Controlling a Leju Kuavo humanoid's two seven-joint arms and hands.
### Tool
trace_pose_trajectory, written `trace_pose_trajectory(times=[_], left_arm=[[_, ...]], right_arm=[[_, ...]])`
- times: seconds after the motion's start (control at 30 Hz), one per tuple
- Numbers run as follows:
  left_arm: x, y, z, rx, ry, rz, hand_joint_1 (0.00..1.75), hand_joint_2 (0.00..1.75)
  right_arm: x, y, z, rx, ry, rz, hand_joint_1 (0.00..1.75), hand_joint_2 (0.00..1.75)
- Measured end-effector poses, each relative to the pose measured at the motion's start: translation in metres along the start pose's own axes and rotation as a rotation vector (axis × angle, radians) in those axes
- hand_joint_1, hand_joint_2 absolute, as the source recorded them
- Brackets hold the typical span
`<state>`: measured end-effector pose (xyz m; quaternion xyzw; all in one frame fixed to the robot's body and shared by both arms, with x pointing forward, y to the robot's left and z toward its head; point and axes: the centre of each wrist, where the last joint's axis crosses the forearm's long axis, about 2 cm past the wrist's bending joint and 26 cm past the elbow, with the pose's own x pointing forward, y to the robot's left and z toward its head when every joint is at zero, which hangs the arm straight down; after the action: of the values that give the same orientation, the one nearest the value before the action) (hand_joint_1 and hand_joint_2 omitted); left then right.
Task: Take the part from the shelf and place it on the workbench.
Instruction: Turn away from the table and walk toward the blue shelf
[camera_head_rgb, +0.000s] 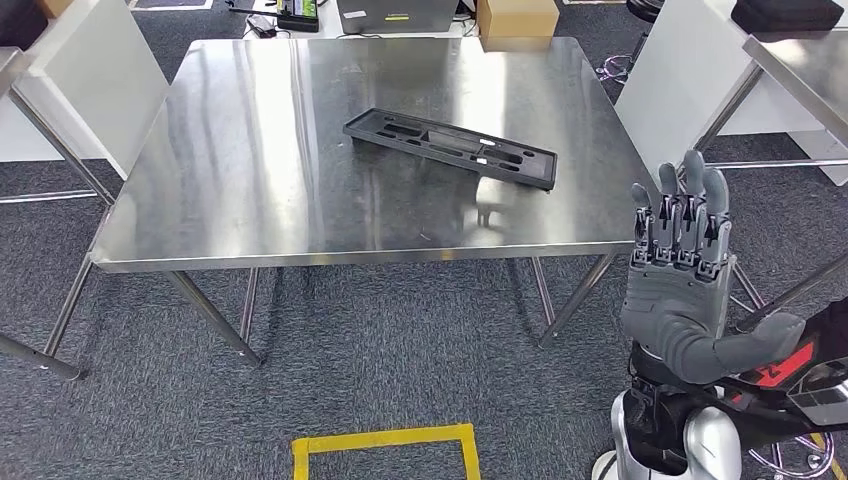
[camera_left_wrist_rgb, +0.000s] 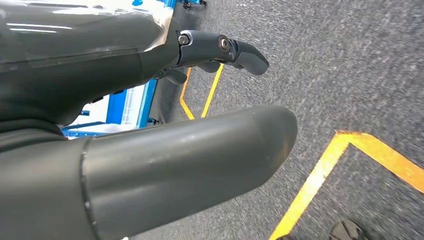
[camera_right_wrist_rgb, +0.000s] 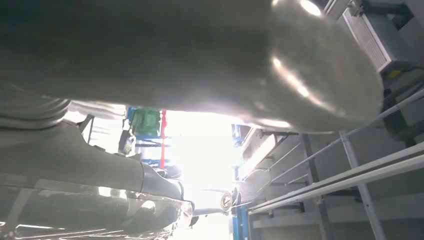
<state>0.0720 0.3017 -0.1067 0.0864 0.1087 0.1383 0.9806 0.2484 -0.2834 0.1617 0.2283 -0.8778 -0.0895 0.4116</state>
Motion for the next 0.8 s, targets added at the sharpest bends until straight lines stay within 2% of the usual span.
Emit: trace_pose_trajectory(times=[0.37, 0.5, 0.67, 0.8], left_arm=[[-0.002, 0.002, -0.001, 0.003, 0.003, -0.003, 0.0, 0.0], [-0.001, 0.002, -0.001, 0.005, 0.0, -0.005, 0.0, 0.0], [-0.001, 0.002, -0.001, 0.012, 0.0, -0.007, 0.0, 0.0], [-0.001, 0.002, -0.001, 0.014, 0.002, -0.003, 0.0, 0.0]], right_arm=[[-0.001, 0.001, 0.008, -0.015, 0.018, 0.01, 0.0, 0.0], [-0.002, 0.0, 0.012, -0.032, 0.038, 0.057, 0.0, 0.0], [-0.006, -0.004, 0.02, -0.088, 0.107, 0.198, 0.0, 0.0], [-0.023, -0.016, 0.039, -0.172, 0.247, 0.4, 0.0, 0.0]])
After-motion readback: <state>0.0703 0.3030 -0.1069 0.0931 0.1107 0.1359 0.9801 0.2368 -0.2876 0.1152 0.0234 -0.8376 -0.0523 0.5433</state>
